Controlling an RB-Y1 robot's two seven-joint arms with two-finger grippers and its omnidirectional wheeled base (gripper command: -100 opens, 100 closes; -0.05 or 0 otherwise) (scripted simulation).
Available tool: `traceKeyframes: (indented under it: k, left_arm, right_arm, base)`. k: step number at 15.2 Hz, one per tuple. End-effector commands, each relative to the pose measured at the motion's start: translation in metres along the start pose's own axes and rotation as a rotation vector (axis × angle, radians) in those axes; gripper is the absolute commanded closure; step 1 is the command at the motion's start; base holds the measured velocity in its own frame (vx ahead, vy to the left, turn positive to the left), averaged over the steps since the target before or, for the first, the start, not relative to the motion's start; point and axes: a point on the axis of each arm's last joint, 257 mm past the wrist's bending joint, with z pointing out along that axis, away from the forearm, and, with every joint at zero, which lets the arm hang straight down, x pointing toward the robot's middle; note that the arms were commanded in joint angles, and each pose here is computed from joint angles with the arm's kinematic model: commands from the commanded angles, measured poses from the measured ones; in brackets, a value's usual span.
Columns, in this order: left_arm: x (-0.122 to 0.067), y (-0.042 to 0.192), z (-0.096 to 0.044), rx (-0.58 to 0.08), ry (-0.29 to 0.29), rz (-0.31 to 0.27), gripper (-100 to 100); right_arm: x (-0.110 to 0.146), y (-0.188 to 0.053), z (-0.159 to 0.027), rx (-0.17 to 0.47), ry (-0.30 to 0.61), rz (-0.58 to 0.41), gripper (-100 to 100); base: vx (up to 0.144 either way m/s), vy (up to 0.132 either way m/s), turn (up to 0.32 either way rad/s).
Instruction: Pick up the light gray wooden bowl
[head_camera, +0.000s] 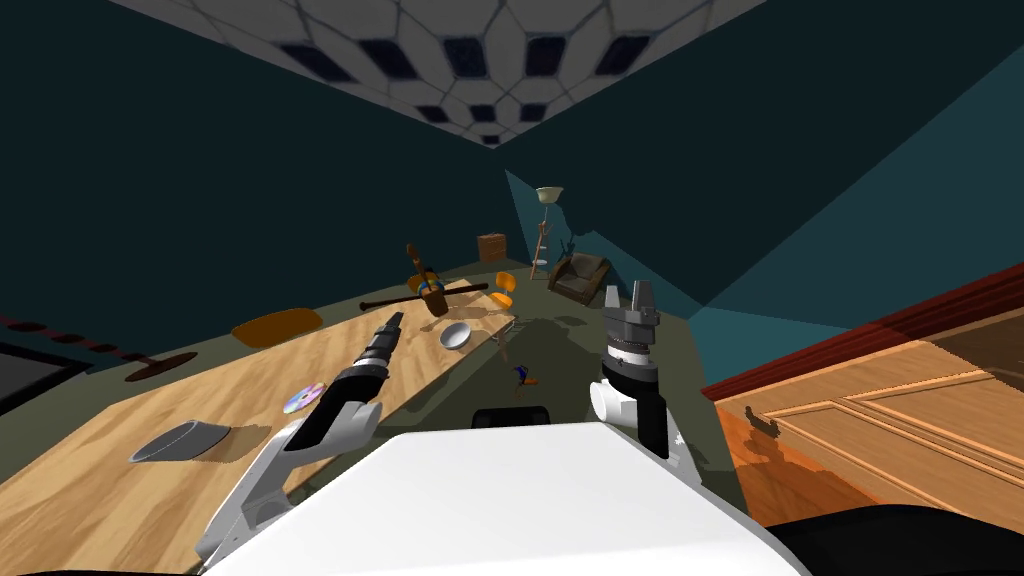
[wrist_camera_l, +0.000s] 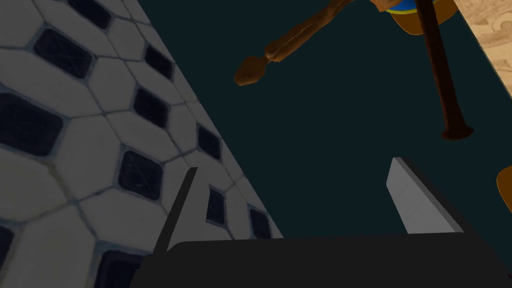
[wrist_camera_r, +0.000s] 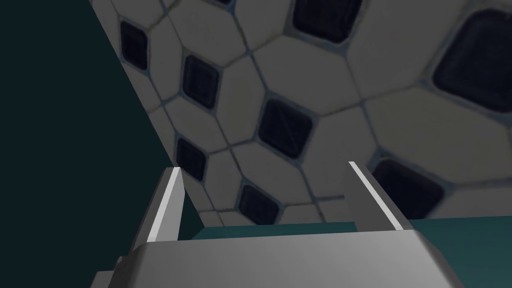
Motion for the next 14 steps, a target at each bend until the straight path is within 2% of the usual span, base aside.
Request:
traceKeyframes:
  k: [1,2,3,5,6,8,9,11,12,14]
  left_arm:
    - [-0.003,0.017,0.001,-0.056,0.007,0.010,-100]
    - [-0.002,0.018,0.001,-0.059,0.008,0.010,-100]
    - [-0.006,0.034,-0.001,-0.110,0.012,0.021,-100]
    - [-0.005,0.039,-0.002,-0.128,0.016,0.021,-100]
    - [-0.008,0.055,-0.005,-0.177,0.019,0.029,-100]
    - [-0.007,0.060,-0.006,-0.196,0.024,0.029,-100]
    - [-0.010,0.075,-0.010,-0.247,0.027,0.034,-100]
    - [-0.009,0.080,-0.011,-0.266,0.032,0.034,-100]
    - [-0.012,0.095,-0.016,-0.311,0.034,0.038,-100]
    - [-0.011,0.101,-0.018,-0.335,0.040,0.037,-100]
  right_arm:
    - [0.000,0.000,0.000,0.000,0.000,0.000,0]
    - [0.000,0.000,0.000,0.000,0.000,0.000,0]
    - [0.000,0.000,0.000,0.000,0.000,0.000,0]
    - [0.000,0.000,0.000,0.000,0.000,0.000,0]
    - [0.000,0.000,0.000,0.000,0.000,0.000,0]
    - [0.000,0.000,0.000,0.000,0.000,0.000,0]
    - [0.000,0.000,0.000,0.000,0.000,0.000,0]
    - [0.000,0.000,0.000,0.000,0.000,0.000,0]
    - [0.000,0.000,0.000,0.000,0.000,0.000,0]
    - [0.000,0.000,0.000,0.000,0.000,0.000,0]
  base:
    - [0.019,0.002,-0.123]
    - [0.014,0.004,-0.039]
    - [0.019,0.001,-0.141]
    - [0.022,0.007,-0.082]
    - [0.026,0.005,-0.102]
    - [0.025,0.005,-0.092]
    - [0.028,0.001,-0.128]
    - [0.026,0.006,-0.112]
    - [0.025,0.007,-0.134]
    - [0.027,0.011,-0.088]
